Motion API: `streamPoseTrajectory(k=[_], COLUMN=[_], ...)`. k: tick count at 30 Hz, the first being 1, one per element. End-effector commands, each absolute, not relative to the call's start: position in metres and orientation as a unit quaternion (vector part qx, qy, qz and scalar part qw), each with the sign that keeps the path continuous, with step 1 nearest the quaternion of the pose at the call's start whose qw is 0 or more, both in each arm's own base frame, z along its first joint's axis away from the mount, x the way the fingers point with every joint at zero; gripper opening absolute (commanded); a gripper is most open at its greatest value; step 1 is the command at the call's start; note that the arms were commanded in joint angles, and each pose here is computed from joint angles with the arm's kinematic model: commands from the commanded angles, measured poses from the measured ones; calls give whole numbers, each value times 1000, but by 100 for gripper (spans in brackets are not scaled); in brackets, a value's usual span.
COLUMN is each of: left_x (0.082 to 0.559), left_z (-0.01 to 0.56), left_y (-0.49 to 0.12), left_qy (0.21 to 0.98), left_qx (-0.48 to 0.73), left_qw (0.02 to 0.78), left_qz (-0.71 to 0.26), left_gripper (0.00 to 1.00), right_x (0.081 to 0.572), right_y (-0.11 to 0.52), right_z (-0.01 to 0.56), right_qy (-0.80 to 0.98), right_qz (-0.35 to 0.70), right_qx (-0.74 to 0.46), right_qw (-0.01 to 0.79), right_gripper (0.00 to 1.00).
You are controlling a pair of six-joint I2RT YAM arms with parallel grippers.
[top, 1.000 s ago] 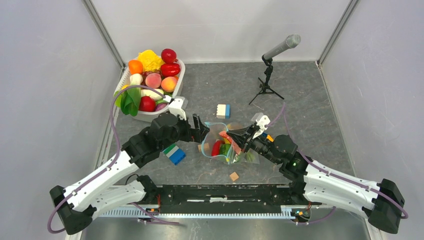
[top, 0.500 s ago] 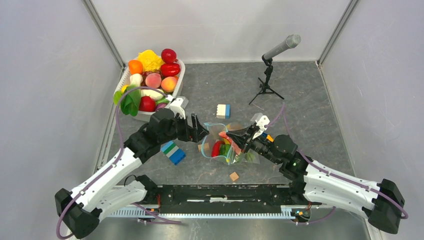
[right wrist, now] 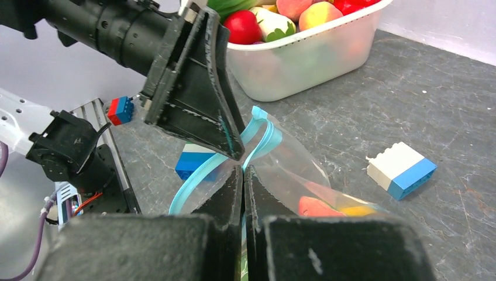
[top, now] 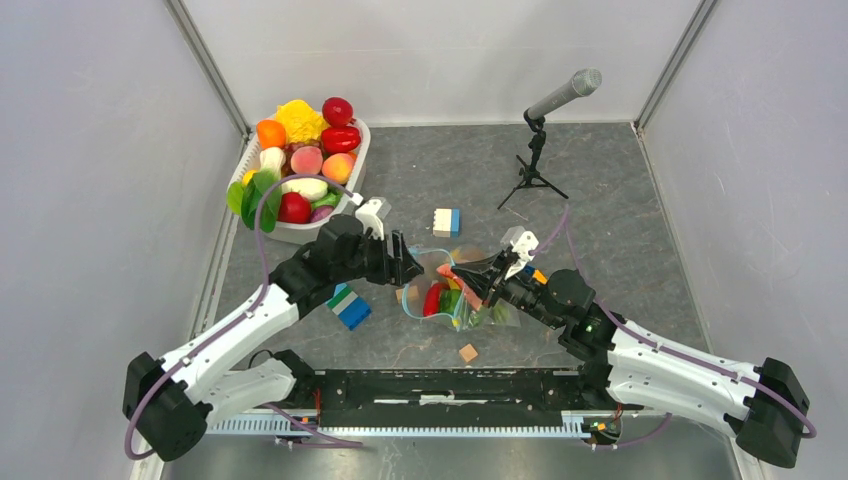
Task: Place the food in the zip-top bag and seal the zipper
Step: Adjust the zipper food storage bag at the center of the board.
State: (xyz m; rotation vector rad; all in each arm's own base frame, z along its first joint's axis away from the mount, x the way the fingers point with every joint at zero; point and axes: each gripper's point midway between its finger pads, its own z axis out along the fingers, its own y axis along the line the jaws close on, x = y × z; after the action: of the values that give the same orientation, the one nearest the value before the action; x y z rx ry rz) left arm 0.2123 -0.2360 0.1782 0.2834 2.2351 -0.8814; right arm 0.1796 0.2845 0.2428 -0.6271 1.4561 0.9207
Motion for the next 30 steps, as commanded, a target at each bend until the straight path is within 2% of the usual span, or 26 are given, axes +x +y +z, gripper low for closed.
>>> streamPoseTrajectory(k=[1, 6, 10, 13, 18, 21, 24, 27, 30], left_x=[227, 237, 239, 240, 243, 248, 252, 254, 256], left_z=[187, 193, 188, 185, 189, 198, 207, 211, 216], left_y=[-245, -252, -257, -258, -258, -257, -256, -254, -251], left_qy=[847, 838, 841, 841, 838, 835, 829, 828, 824], left_qx=[117, 114, 116, 111, 105, 93, 75, 55, 36], left_qw=[382, 395, 384, 384, 391, 402, 413, 413, 417], left_qz=[-351, -359, -363, -365, -365, -365, -370, -376, -382], left_gripper=[68, 60, 44, 36, 14, 4, 2, 2, 2], right_x=[175, 173, 171, 170, 168, 167, 167, 167, 170], right_y=[288, 291, 291, 292, 293, 293, 291, 291, 287], right_z=[281, 280, 283, 283, 281, 280, 280, 279, 278], right_qy=[589, 586, 582, 582, 582, 583, 584, 588, 597], right_qz=[429, 436, 441, 441, 440, 437, 434, 426, 408], right_qx=[-265, -268, -270, -274, -284, -289, -291, -300, -306], right_qw=[631, 628, 627, 626, 622, 621, 621, 619, 619], right_gripper=[2, 2, 2, 2, 3, 5, 7, 25, 33])
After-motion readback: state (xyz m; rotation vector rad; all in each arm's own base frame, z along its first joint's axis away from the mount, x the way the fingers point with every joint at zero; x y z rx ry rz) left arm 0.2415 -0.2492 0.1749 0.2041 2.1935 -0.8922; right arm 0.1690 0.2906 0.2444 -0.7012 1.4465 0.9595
